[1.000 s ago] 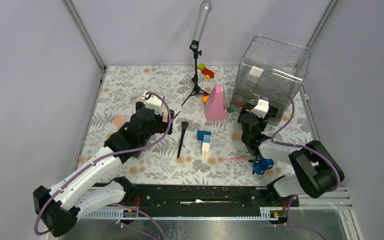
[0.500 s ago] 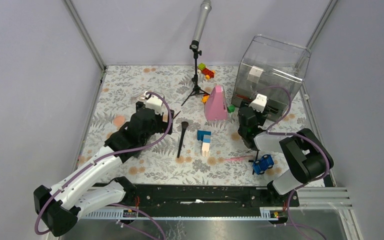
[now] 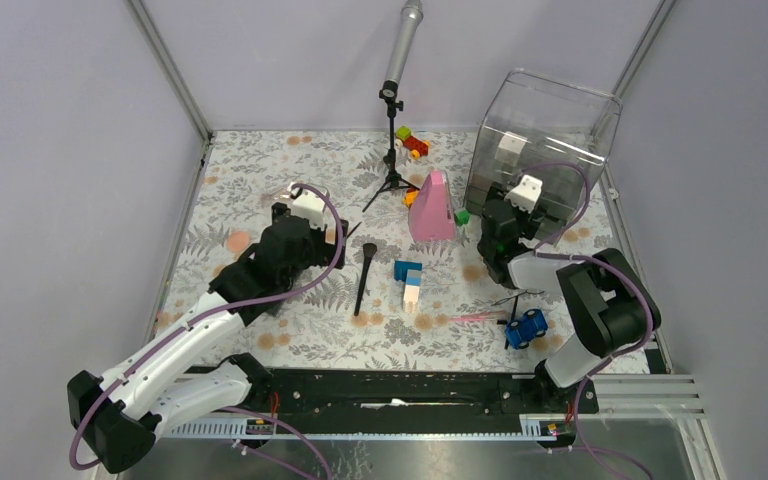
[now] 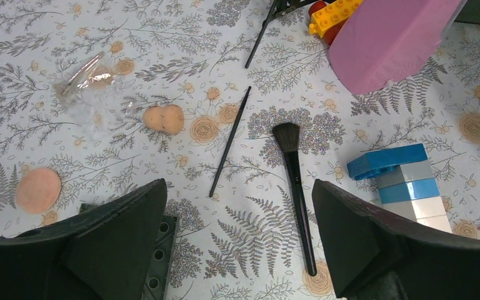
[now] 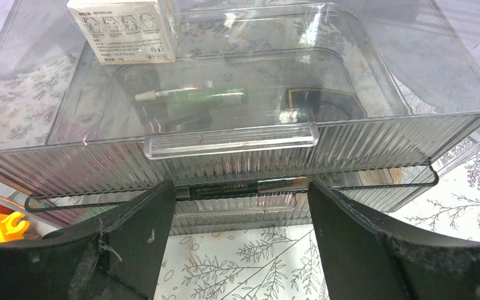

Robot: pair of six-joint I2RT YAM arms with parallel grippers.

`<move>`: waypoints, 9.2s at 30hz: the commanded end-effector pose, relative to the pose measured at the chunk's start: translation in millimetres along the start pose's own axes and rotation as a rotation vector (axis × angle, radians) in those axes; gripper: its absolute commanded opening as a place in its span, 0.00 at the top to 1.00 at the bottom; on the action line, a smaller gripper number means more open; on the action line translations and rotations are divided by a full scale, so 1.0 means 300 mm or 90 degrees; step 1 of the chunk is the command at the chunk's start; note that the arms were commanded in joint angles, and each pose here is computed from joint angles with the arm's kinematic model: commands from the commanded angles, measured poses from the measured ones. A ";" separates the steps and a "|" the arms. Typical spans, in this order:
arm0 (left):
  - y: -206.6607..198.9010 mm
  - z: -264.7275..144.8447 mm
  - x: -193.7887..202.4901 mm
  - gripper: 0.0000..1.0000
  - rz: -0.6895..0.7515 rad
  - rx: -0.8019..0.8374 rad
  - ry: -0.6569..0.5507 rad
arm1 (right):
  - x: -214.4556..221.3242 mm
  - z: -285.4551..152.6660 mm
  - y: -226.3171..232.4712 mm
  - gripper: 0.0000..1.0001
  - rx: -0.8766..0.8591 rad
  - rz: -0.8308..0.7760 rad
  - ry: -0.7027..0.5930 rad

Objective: Organize the makeup
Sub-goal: Close the drawer in the storage box, then open the drawer in the storage box.

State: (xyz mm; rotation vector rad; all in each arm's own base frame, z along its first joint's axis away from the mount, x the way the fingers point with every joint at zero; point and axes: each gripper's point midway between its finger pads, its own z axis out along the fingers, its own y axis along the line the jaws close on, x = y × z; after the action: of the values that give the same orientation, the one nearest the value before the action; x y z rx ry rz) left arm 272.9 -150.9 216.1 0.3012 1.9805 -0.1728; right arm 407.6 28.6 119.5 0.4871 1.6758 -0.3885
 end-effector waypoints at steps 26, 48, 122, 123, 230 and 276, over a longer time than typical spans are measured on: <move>-0.019 0.013 -0.022 0.03 -0.010 0.019 -0.017 | 0.040 -0.067 0.016 0.20 -0.081 0.132 0.075; -0.020 0.014 -0.017 0.02 -0.009 0.020 -0.014 | -0.016 0.043 0.012 0.17 -0.005 0.147 -0.059; -0.010 0.019 -0.009 0.01 0.000 0.013 -0.008 | 0.155 -0.009 -0.040 0.37 -0.236 0.855 0.179; -0.009 0.019 -0.008 0.01 0.000 0.012 -0.008 | 0.144 -0.007 -0.040 0.36 -0.240 0.848 0.171; -0.037 0.037 0.007 0.01 0.006 0.049 0.011 | 0.360 -0.328 -0.127 1.00 -0.236 0.705 0.325; -0.033 0.042 0.013 0.01 0.007 0.046 0.016 | 0.250 -0.417 -0.076 0.36 -0.335 0.716 0.327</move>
State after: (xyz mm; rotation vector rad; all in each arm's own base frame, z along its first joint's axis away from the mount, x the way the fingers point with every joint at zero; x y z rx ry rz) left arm 274.4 -159.7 200.9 0.3603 2.0324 -0.2197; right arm 321.7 73.0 84.4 1.1078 1.4832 1.0554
